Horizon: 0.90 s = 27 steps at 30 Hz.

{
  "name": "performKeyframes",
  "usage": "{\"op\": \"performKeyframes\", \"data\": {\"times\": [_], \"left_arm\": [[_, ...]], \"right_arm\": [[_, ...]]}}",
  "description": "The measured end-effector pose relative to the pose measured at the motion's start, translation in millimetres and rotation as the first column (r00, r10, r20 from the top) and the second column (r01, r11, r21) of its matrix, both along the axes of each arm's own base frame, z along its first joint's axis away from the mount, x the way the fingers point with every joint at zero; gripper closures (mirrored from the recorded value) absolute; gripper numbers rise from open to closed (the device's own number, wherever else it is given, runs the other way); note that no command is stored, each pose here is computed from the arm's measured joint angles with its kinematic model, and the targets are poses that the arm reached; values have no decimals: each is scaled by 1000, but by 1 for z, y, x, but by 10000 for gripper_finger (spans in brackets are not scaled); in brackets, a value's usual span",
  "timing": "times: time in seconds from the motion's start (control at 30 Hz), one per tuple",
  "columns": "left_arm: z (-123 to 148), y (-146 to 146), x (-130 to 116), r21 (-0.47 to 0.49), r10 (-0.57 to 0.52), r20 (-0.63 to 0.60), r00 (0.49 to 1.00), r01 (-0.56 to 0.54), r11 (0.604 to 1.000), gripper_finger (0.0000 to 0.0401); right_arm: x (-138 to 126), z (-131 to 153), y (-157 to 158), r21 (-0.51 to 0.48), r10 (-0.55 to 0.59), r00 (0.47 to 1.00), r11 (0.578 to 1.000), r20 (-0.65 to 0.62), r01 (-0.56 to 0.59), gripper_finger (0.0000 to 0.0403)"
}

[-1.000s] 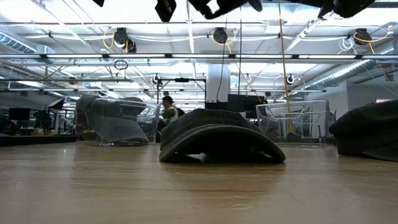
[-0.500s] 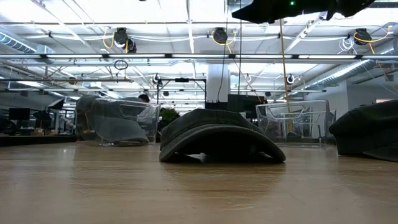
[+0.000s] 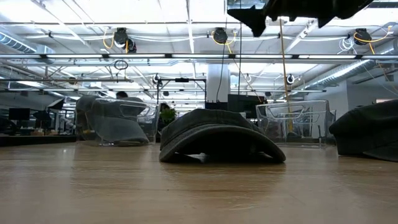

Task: Pick & Place hat
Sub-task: Put the left black cap into the right transparent bin

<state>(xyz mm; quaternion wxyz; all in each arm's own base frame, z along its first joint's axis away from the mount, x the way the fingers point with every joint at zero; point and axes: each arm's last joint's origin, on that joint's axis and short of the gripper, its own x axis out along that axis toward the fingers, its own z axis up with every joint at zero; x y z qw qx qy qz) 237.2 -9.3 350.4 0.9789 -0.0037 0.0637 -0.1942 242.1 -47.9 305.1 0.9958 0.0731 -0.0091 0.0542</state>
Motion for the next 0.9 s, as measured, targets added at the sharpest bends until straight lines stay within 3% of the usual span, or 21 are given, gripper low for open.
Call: {"op": "performKeyframes", "data": {"times": [0.1,0.3,0.6,0.9], "left_arm": [[-5,0,12,15,-53,20,998,53,999,392],[-16,11,24,-9,-23,-29,999,23,1000,392],[-5,21,-2,4,48,-49,998,-48,999,392],[-3,23,-9,31,82,-58,995,-80,996,392]], "right_arm": [[10,-6,0,55,96,995,994,2,-96,78],[26,-13,1,159,264,962,949,67,-271,86],[29,-21,-2,153,188,982,970,12,-188,105],[29,-18,6,139,237,970,961,43,-241,106]]}}
